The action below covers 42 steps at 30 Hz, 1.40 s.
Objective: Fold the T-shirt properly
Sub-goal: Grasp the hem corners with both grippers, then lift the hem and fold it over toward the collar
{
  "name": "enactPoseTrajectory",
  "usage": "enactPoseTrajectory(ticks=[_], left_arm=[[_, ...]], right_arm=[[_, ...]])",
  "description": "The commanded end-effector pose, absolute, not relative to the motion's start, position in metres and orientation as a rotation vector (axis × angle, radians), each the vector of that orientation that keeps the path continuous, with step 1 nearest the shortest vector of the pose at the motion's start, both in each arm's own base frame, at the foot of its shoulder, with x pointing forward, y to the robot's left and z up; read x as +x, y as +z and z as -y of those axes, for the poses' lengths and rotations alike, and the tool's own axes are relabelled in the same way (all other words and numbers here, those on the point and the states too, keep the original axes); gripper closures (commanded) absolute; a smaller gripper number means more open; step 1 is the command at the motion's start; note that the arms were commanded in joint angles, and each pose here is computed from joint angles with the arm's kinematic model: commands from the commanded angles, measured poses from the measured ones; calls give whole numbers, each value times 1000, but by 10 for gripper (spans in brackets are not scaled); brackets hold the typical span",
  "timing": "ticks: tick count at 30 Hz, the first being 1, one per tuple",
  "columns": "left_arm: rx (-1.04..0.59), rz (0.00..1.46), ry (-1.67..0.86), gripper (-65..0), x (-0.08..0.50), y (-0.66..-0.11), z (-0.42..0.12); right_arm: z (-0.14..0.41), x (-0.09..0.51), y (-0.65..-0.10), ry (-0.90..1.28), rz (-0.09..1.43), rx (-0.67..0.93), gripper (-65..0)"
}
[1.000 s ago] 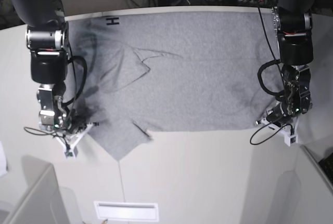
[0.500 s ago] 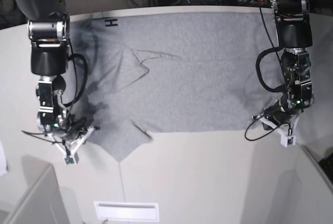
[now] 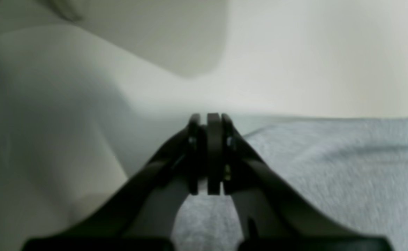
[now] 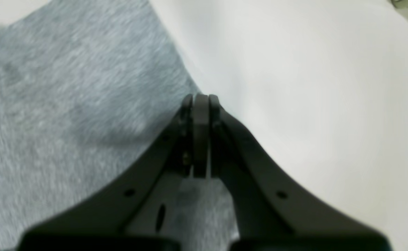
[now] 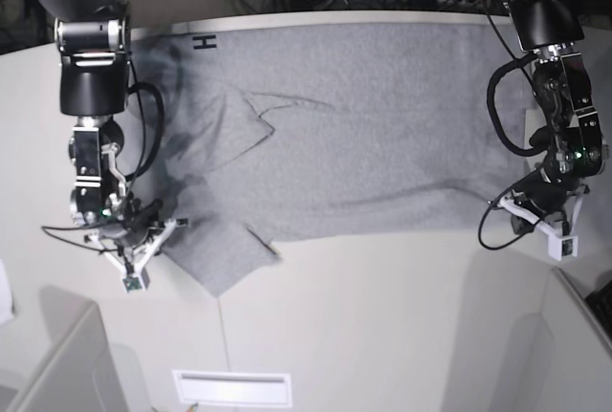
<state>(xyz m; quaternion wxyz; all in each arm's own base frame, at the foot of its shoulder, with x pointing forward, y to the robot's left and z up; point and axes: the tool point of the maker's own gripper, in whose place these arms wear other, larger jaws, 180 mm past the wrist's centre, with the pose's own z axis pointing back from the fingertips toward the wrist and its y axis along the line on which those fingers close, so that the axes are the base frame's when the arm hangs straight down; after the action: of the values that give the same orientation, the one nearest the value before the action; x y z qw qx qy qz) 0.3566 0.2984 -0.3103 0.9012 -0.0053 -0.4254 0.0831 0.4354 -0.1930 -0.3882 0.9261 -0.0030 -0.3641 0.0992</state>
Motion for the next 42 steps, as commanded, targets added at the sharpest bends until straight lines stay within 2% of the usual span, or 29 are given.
enactPoseTrajectory(ticks=[1,6,12,16,21,28,36,42], left_arm=[[14,956,156,0,364,-285,-305],[20,916,149,0,346,-289,-302],[30,985,174,0,337,-269,-302],[42,977,161,0,325,-270,-300],[61,977,159,0,313,-269,-303],[-108,1011,247,0,298,-263,-297],[-98,995,265,0,281,-266,-304],[-78,975,249,0,275,-268,-308]], right_arm=[[197,456,-357,203,842,-20,0],[204,447,-355,170,831,-21,0],[210,435,-348,105,842,-11,0],[212,427,-357,97,809,-8,0],[206,415,-350,118,840,-15,0],[204,400,-345,134,825,-29,0],[226,384,-336,59,813,-53,0],[223,370,-329,79,810,-70,0]])
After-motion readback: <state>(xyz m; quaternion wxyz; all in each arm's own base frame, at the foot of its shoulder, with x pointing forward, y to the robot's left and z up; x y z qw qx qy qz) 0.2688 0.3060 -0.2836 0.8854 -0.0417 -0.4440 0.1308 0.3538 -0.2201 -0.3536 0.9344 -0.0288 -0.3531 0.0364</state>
